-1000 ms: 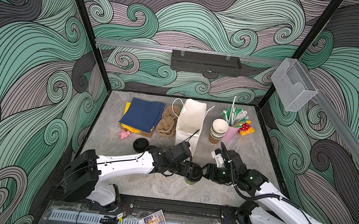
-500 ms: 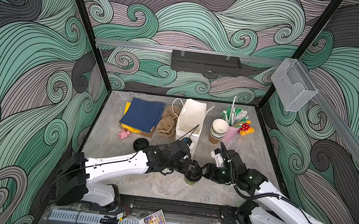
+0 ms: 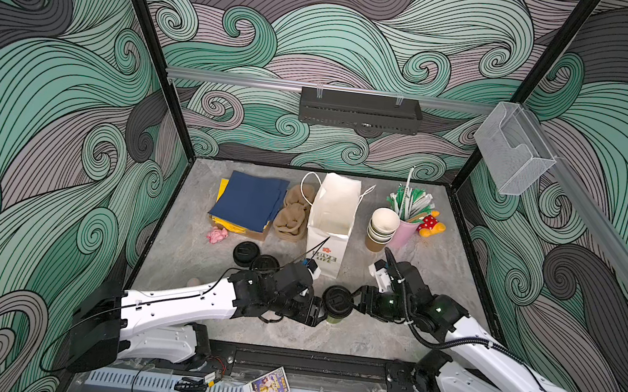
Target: Pack the takeout coffee
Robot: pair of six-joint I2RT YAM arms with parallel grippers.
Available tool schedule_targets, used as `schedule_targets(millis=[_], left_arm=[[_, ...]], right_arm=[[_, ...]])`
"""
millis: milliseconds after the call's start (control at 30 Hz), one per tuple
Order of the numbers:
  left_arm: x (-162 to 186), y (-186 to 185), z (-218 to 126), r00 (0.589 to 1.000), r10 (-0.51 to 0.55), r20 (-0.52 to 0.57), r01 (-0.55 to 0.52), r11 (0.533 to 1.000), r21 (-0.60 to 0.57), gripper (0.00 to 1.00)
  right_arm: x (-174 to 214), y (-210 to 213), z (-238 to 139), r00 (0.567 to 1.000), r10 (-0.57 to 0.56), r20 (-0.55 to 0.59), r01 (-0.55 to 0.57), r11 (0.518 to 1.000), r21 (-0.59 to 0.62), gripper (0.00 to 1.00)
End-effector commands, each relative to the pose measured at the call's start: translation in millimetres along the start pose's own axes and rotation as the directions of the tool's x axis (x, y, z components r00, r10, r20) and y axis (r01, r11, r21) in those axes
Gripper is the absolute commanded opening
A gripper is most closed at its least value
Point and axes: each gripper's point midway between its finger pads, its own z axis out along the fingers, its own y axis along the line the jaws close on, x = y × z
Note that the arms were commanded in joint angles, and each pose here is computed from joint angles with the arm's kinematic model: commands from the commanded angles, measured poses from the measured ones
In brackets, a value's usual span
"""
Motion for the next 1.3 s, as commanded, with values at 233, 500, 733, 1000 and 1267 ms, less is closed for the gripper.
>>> schedule_targets(millis=[233, 500, 733, 1000, 1267], left_arm=[[-2, -12, 14, 0.995, -0.104, 0.0, 0.104, 0.992, 0.071, 0.65], [-2, -5, 21, 0.99, -0.138, 0.004, 0.138, 0.989, 0.046, 0.61], [-2, -3, 26, 0.989, -0.146, 0.0, 0.145, 0.989, 0.041, 0.58], [-4, -1, 29, 0.988, -0.153, 0.016, 0.153, 0.988, 0.031, 0.56], [-9, 3, 29, 0.985, -0.165, 0.047, 0.164, 0.986, 0.019, 0.56]], right_arm=[[0, 13, -5, 1.0, -0.03, -0.007, 0.03, 0.999, -0.045, 0.67], [3, 13, -3, 0.999, -0.036, -0.016, 0.035, 0.998, -0.05, 0.68], [4, 14, 1, 0.999, -0.038, -0.028, 0.037, 0.998, -0.053, 0.67], [8, 12, 7, 0.998, -0.038, -0.049, 0.036, 0.998, -0.046, 0.66], [11, 6, 8, 0.998, -0.029, -0.057, 0.027, 0.999, -0.027, 0.65]])
